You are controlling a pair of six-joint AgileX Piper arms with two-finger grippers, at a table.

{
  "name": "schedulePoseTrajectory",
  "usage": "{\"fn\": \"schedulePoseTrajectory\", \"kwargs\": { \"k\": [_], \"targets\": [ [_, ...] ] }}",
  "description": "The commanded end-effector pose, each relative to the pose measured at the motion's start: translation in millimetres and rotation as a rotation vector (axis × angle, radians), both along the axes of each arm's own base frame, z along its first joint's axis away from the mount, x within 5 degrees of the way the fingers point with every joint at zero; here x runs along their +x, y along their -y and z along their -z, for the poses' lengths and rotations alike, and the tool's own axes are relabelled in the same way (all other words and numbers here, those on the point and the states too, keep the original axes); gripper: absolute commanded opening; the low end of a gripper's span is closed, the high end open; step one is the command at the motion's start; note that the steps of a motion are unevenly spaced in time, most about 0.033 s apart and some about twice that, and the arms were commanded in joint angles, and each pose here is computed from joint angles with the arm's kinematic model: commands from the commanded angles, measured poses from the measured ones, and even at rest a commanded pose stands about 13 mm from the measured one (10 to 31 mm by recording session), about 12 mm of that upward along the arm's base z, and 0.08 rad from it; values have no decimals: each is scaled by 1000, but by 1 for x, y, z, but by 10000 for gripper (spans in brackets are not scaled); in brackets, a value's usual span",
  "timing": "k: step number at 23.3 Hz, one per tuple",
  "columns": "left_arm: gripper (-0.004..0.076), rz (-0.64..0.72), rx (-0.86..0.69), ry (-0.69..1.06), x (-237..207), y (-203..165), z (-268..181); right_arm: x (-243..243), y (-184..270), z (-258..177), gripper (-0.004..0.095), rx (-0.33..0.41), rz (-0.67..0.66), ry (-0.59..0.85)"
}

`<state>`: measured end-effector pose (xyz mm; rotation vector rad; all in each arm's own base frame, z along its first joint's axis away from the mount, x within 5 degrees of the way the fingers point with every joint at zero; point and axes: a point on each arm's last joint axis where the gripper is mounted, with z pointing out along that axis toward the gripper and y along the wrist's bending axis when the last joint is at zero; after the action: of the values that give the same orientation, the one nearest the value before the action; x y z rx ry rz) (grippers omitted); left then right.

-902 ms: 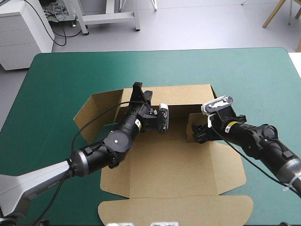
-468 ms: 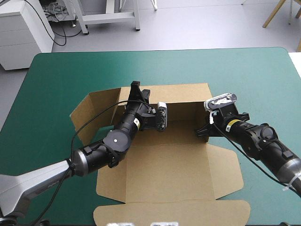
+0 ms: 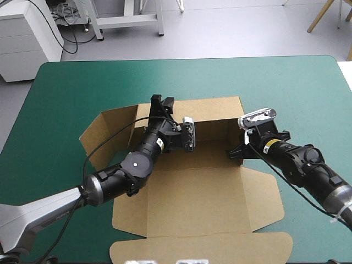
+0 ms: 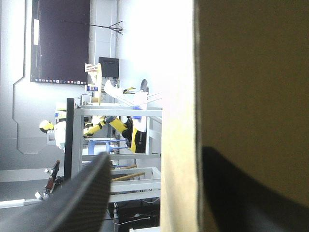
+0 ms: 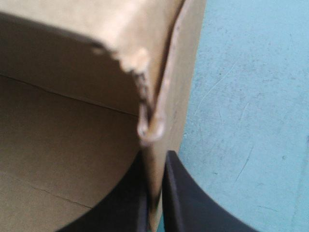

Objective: Fold the box

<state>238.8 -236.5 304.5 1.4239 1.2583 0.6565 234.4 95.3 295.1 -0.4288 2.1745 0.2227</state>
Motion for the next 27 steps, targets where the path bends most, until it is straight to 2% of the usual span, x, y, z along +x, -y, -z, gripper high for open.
{"fn": "schedulePoseTrajectory", "kwargs": {
  "k": [1, 2, 12, 18, 25, 26, 27],
  "targets": [
    [714, -3, -18, 118, -2, -4, -27, 3, -1, -24, -18, 57, -1, 148],
    [734, -4, -19, 117, -2, -4, -27, 3, -1, -24, -18, 58, -1, 151],
    [707, 51, -16, 147, -25, 15, -29, 11, -2, -33, -11, 92, 33, 153],
    [706, 0, -17, 195, -36, 19, -33, 56, 9, -46, -12, 3, 125, 103],
    [703, 2, -17, 194, -36, 19, -33, 104, 20, -61, -14, -56, 207, -5],
    [685, 6, -17, 193, -36, 19, -33, 106, 20, -62, -14, -65, 207, -20],
    [622, 4, -19, 189, -36, 19, -33, 108, 20, -64, -14, -67, 209, -25]
  ]
}}
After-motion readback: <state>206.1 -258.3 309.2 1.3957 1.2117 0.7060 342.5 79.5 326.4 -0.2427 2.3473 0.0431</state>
